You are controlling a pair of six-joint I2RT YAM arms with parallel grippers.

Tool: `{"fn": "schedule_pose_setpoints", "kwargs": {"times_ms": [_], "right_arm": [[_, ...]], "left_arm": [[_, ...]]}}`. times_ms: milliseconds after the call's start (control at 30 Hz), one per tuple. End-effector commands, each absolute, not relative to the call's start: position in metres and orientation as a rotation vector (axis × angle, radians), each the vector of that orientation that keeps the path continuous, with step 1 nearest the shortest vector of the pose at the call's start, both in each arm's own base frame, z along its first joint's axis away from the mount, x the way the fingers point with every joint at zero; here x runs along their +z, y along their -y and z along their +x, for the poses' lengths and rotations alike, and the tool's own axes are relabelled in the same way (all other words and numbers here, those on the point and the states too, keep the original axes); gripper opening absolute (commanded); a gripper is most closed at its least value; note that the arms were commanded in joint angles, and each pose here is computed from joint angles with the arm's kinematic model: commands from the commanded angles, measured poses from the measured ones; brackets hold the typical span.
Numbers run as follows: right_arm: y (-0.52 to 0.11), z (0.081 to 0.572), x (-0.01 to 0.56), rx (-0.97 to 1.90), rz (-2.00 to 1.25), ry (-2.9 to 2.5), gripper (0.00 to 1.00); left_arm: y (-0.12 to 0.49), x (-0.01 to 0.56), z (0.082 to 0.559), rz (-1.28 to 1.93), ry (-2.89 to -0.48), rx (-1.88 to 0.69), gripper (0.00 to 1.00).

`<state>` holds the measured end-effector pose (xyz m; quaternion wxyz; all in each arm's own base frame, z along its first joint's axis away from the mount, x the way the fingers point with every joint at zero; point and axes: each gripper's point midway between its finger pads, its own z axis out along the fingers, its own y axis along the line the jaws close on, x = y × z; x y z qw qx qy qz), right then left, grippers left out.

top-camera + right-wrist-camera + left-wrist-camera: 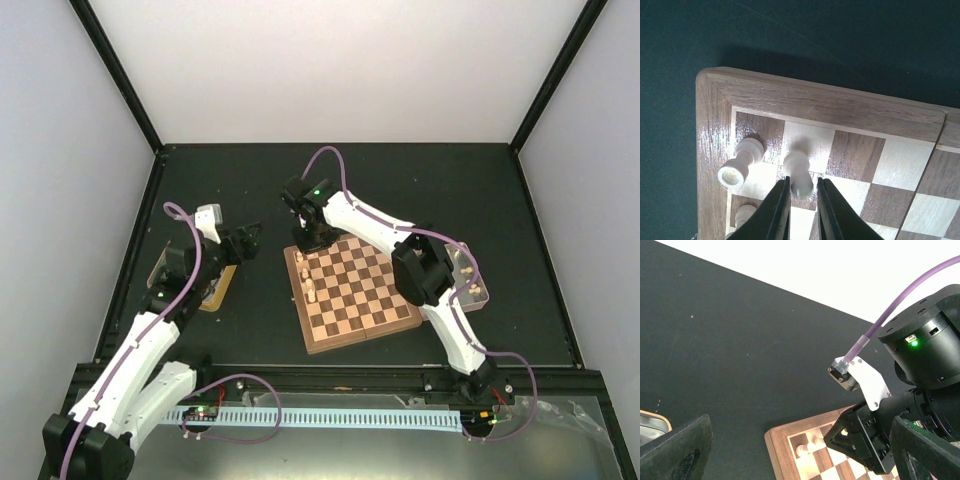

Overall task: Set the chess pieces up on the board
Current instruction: Place the chess piece on the chessboard.

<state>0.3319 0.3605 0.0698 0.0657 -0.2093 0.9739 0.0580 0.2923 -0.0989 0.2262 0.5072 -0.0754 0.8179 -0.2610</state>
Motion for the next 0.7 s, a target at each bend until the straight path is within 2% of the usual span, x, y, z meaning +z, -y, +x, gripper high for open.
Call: {"fn": "schedule_pose_setpoints", "kwargs": {"times_ms": [0, 333, 533, 667], "right_arm": [[-0.363, 0.337, 0.074, 0.161, -0.639, -2.907, 0.17], [-0.365, 0.343, 0.082, 0.168, -0.632, -2.866, 0.19], [-0.356, 0.356, 0.131, 0.236, -0.521, -2.721, 0.19], [-0.32, 0.366, 0.161, 0.243, -0.362, -2.643, 0.21]], "left_arm": [[0.096, 0.247, 0.293, -0.165, -1.922, -0.611, 0.98], [0.096, 0.249, 0.292, -0.164, -1.919, -0.61, 0.98], [0.095, 0.251, 0.29, -0.155, -1.912, -0.604, 0.98], [0.096, 0.253, 0.289, -0.147, -1.908, -0.606, 0.98]]}}
